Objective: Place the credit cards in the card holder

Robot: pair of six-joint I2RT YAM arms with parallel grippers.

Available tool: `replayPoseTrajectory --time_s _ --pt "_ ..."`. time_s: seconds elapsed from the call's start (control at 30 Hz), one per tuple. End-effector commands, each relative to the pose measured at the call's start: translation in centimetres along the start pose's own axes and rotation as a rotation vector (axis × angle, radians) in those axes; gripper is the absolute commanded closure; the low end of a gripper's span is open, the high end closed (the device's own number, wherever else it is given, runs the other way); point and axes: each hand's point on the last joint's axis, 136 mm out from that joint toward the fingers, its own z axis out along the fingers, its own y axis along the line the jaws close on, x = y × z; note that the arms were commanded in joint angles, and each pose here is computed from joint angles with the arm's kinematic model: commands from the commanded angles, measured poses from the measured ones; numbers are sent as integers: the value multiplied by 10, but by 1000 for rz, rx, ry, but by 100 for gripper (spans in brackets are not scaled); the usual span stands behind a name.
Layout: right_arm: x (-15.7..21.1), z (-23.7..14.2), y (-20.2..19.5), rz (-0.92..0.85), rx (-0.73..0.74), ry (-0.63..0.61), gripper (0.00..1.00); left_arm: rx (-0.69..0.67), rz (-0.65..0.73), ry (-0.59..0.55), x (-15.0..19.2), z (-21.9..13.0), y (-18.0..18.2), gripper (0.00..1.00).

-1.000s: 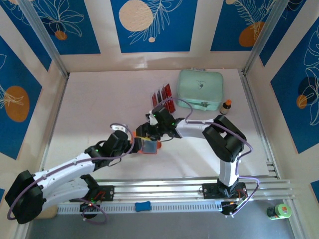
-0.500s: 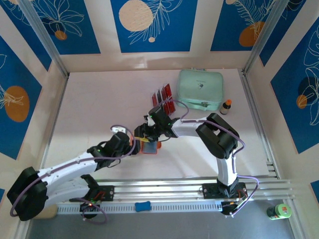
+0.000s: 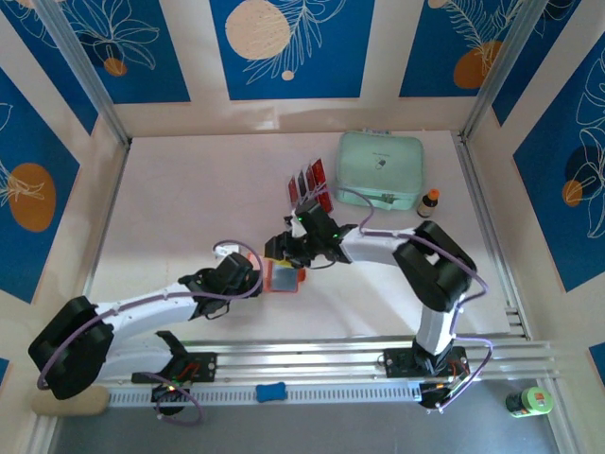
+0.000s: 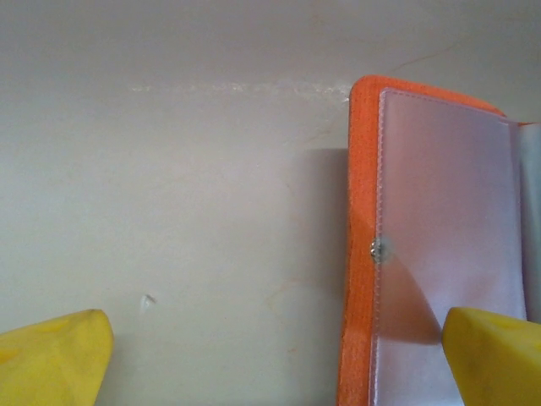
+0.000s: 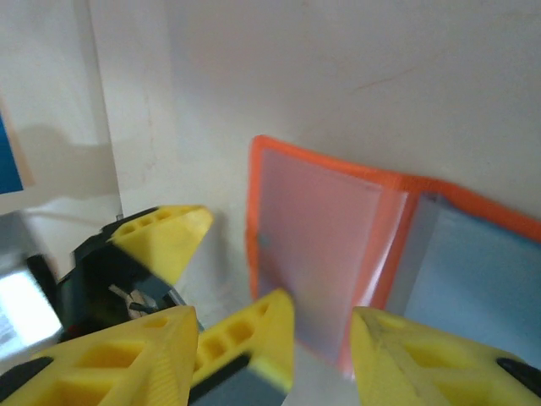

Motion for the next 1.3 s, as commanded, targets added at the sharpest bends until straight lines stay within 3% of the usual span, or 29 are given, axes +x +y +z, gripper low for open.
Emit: replayPoseTrajectory --time_s 0.0,0.23,0.53,0.67,0.8,0.87,0.97,1.27 --pt "7 -29 -7 -60 85 -39 49 -32 -26 -9 -1 1 8 0" --pt "21 -61 -71 -98 395 -81 49 -20 -29 -17 -4 -4 7 0" --pt "22 -49 -97 -108 474 -44 50 -11 -18 -9 -7 -5 2 0" --pt "20 -42 -104 -107 474 -23 61 -8 -6 -3 -9 -4 -1 0" --pt "18 -45 -108 -109 473 -21 88 5 12 -1 -15 -4 -9 0" --pt "16 -50 -108 -116 466 -22 96 8 22 3 -17 -2 -13 0" --pt "14 -58 -110 -126 463 -27 100 7 42 18 -18 3 -18 0" --pt "18 -69 -118 -129 451 -2 98 18 56 62 -9 17 -26 0"
